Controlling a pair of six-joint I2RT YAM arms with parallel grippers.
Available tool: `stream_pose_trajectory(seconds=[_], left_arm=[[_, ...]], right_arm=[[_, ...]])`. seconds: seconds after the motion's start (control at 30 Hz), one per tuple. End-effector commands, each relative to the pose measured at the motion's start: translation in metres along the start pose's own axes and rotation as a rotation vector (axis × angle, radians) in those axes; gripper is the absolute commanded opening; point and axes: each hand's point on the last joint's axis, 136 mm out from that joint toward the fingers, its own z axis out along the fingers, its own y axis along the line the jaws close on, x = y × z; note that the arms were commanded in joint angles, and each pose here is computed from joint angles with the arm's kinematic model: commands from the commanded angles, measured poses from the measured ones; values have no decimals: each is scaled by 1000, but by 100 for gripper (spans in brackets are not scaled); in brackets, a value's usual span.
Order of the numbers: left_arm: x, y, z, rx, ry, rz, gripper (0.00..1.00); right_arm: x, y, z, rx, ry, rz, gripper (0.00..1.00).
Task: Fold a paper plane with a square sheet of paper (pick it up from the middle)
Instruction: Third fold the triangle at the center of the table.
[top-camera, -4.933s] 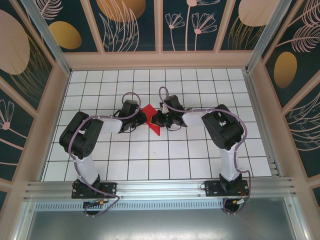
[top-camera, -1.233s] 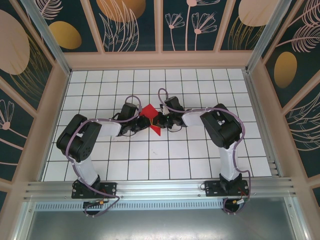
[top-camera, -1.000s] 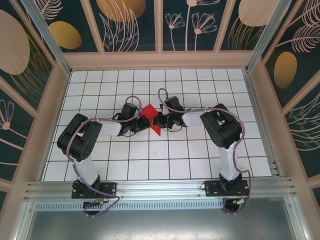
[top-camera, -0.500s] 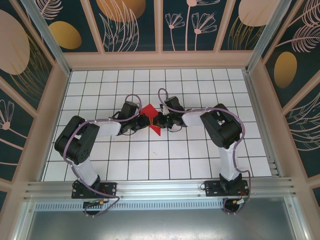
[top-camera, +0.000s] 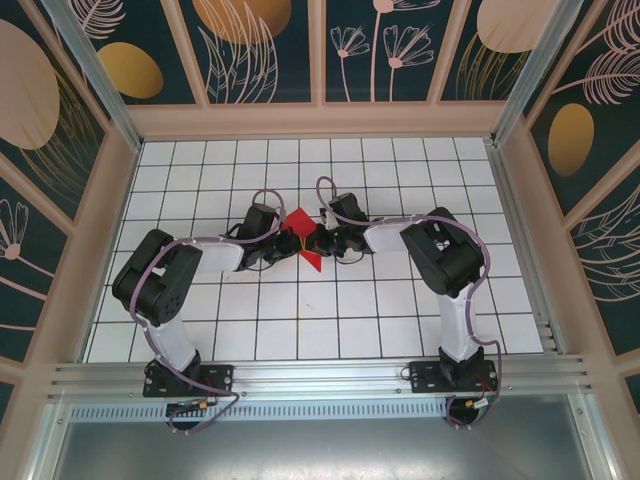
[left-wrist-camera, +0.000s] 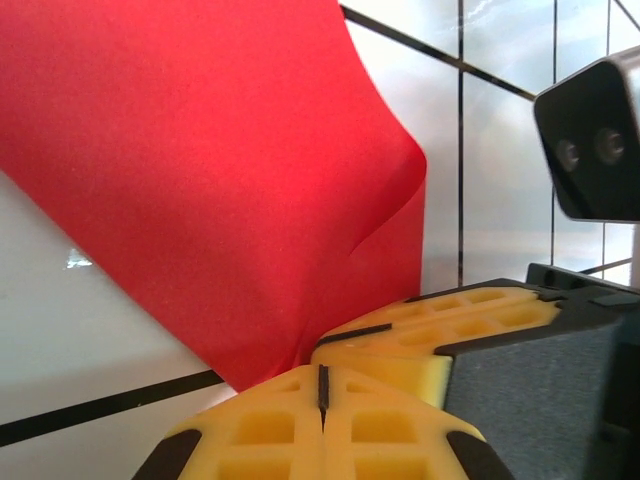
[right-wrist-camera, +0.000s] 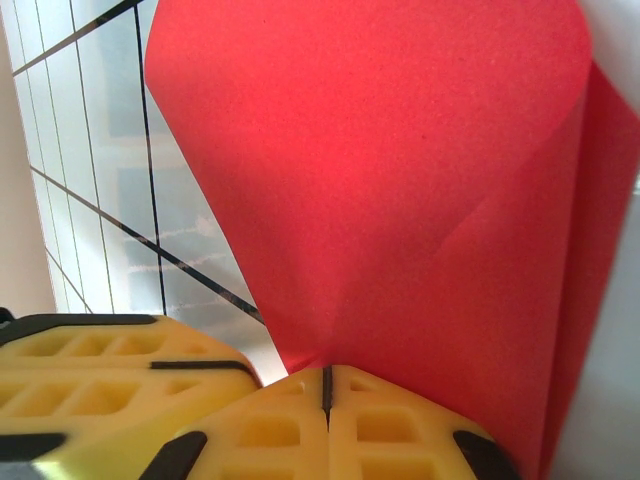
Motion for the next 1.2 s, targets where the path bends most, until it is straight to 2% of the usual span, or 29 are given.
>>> stream_pose_trajectory(seconds=[0.0,0.43,0.7,1.17], left_arm=[[5,3,5,-7,16,-15,0],[12,26,13,-105,39,-25,0],[17,45,15,-210,53,-8,0],[20,52,16,-245,51,-7,0]], right_arm=[[9,-27,3,75,19,58,0],[8,-24,2,67,17,58,0],[-2,9,-21,-13,-13,10,0],[44,1,-43,-21,85,7,0]])
